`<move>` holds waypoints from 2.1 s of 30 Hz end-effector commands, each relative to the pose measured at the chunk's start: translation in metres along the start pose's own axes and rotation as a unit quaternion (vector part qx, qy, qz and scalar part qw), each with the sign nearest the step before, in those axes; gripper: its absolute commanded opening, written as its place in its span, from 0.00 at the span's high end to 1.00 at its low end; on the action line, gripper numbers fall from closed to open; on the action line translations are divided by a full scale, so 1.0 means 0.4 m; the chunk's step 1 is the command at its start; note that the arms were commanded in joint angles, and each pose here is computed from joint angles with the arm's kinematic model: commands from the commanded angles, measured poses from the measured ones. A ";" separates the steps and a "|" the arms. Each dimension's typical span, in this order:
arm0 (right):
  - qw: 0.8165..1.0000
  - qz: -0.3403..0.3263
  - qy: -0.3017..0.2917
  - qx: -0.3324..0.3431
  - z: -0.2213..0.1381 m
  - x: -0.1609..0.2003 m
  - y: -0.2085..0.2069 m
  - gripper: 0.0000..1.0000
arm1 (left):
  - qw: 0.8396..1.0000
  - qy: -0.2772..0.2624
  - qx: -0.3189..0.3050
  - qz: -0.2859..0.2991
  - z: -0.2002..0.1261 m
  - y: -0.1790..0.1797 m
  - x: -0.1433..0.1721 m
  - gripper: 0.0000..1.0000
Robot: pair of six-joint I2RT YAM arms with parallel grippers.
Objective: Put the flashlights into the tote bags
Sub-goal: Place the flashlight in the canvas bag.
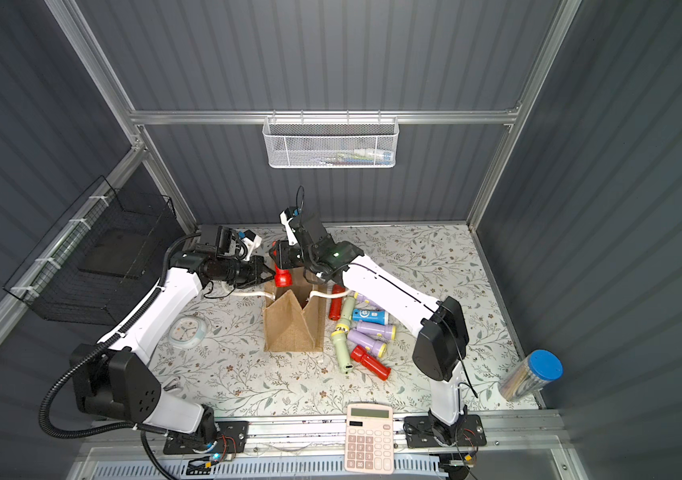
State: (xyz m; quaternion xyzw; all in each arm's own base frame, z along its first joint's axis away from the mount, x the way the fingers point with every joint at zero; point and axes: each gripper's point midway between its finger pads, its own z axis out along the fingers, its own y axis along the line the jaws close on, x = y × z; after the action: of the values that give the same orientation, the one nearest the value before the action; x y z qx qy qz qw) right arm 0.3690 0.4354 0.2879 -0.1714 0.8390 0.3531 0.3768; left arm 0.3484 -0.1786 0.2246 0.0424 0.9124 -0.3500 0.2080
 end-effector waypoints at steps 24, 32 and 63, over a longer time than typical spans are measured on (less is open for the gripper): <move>0.976 -0.081 0.195 0.058 0.012 0.378 -0.111 0.95 | 0.999 -0.023 0.017 -0.045 -0.020 0.009 -0.021 1.00; 0.951 -0.059 0.268 0.143 0.046 0.466 -0.208 0.94 | 0.998 -0.021 0.021 -0.054 -0.020 0.010 -0.023 1.00; 0.928 -0.031 0.315 0.199 0.075 0.489 -0.262 0.36 | 0.997 -0.012 0.021 -0.071 -0.007 0.022 -0.016 1.00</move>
State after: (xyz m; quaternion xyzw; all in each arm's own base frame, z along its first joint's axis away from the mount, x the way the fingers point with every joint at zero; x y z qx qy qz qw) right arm 0.3129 0.3743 0.0603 -0.2178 0.9652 0.0685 0.1277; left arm 0.3531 -0.1718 0.2256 -0.0197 0.9041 -0.3809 0.1925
